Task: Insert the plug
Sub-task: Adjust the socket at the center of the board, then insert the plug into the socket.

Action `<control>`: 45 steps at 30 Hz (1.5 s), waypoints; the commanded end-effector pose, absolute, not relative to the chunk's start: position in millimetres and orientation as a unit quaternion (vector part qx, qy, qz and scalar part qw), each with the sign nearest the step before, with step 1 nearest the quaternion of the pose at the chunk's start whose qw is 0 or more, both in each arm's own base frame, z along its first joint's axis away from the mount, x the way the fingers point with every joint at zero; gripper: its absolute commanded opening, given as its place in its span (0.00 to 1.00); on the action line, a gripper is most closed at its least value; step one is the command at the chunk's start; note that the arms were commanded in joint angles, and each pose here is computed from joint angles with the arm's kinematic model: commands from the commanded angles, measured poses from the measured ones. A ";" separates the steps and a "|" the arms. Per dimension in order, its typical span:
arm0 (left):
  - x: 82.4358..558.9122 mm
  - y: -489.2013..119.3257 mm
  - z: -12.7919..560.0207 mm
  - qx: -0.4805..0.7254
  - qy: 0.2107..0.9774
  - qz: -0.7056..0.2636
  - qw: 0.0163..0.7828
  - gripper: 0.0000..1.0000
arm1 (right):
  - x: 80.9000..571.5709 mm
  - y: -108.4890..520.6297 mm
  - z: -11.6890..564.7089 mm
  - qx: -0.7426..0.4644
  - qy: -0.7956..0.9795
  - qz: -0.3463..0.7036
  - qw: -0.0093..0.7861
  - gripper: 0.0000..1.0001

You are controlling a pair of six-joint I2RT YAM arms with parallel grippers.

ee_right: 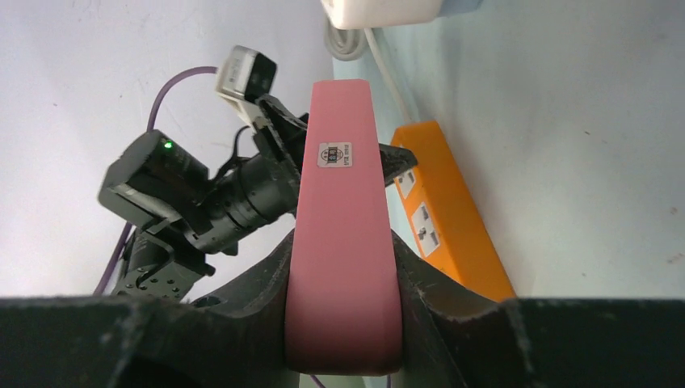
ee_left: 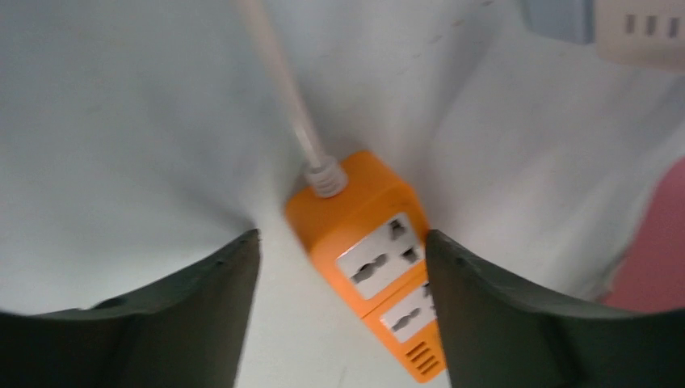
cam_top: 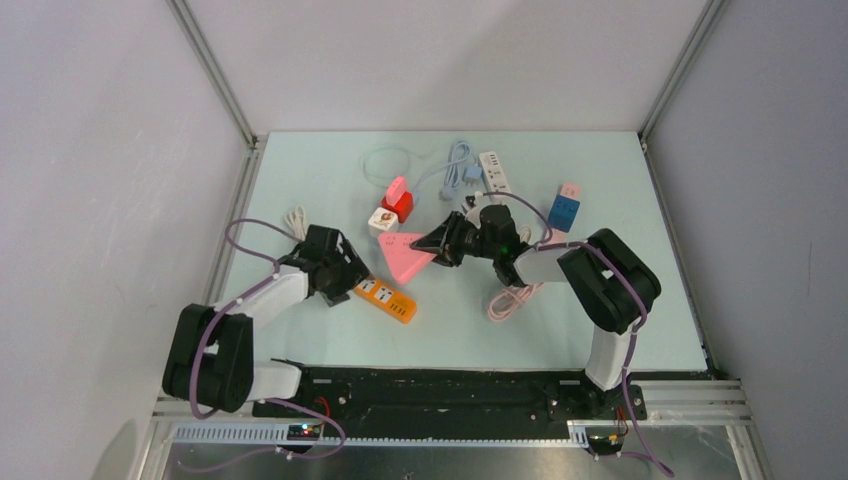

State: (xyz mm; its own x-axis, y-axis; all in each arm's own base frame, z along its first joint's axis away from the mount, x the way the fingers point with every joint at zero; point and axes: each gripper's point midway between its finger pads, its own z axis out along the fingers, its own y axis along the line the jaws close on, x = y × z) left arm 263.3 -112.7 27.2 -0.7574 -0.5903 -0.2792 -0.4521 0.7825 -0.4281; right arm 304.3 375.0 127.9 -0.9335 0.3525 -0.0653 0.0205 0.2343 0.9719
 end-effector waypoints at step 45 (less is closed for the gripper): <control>216.8 -127.0 135.6 -0.235 0.851 -0.272 0.383 0.62 | 240.2 383.1 115.2 0.212 0.745 0.603 0.193 0.00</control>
